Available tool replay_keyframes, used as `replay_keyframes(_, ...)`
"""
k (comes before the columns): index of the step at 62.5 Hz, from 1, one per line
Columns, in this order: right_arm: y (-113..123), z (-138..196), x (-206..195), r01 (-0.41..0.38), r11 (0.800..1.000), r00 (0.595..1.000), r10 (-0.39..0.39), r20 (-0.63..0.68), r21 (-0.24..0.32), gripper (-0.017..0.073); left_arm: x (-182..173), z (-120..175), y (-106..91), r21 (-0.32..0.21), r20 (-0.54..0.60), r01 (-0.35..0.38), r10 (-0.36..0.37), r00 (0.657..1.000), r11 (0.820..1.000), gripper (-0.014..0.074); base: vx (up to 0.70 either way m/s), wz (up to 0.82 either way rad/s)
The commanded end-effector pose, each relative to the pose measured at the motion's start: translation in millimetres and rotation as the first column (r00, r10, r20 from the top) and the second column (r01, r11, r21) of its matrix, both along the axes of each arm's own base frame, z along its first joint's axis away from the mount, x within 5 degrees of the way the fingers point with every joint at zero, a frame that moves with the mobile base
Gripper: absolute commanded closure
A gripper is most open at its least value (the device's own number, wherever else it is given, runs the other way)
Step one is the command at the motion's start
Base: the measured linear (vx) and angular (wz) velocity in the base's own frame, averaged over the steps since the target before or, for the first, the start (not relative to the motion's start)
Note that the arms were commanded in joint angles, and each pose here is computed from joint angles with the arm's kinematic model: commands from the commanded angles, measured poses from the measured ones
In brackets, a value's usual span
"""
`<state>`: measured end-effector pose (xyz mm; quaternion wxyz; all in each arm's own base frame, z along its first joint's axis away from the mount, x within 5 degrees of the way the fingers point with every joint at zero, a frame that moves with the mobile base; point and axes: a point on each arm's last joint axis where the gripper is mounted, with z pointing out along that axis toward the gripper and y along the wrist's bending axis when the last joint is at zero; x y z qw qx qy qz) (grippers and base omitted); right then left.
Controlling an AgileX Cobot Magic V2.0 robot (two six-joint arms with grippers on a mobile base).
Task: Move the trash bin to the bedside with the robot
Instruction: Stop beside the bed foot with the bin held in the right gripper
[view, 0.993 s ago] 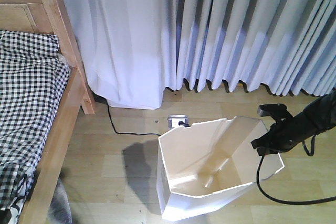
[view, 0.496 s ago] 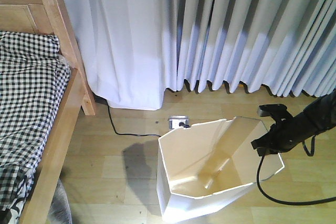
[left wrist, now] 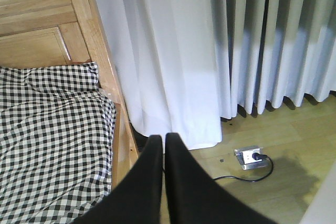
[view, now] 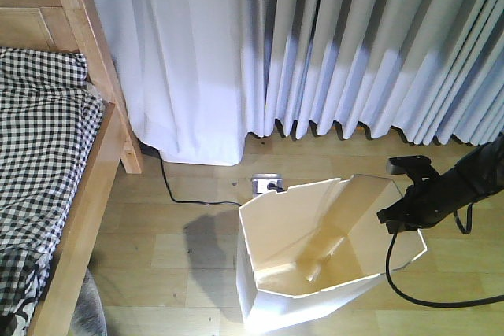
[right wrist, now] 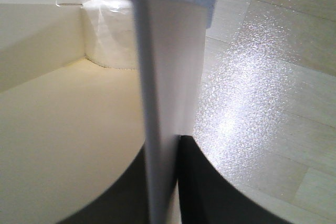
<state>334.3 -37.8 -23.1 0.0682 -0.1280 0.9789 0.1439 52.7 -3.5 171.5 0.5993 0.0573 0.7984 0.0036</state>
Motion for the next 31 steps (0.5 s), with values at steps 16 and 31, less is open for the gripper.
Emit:
replay_keyframes(16,-3,21,22,0.189,0.981,0.976,-0.192,0.099,0.036,0.0559,1,1,-0.1,-0.009,0.071,0.0,0.001,0.997,1.0,0.0601,0.0,0.0)
replay_keyframes(31,-7,-18,41,0.187,0.982,0.978,-0.189,0.087,0.032,0.0559,1,1,-0.1,-0.009,0.071,0.0,0.001,0.997,1.0,0.0601,0.0,0.0)
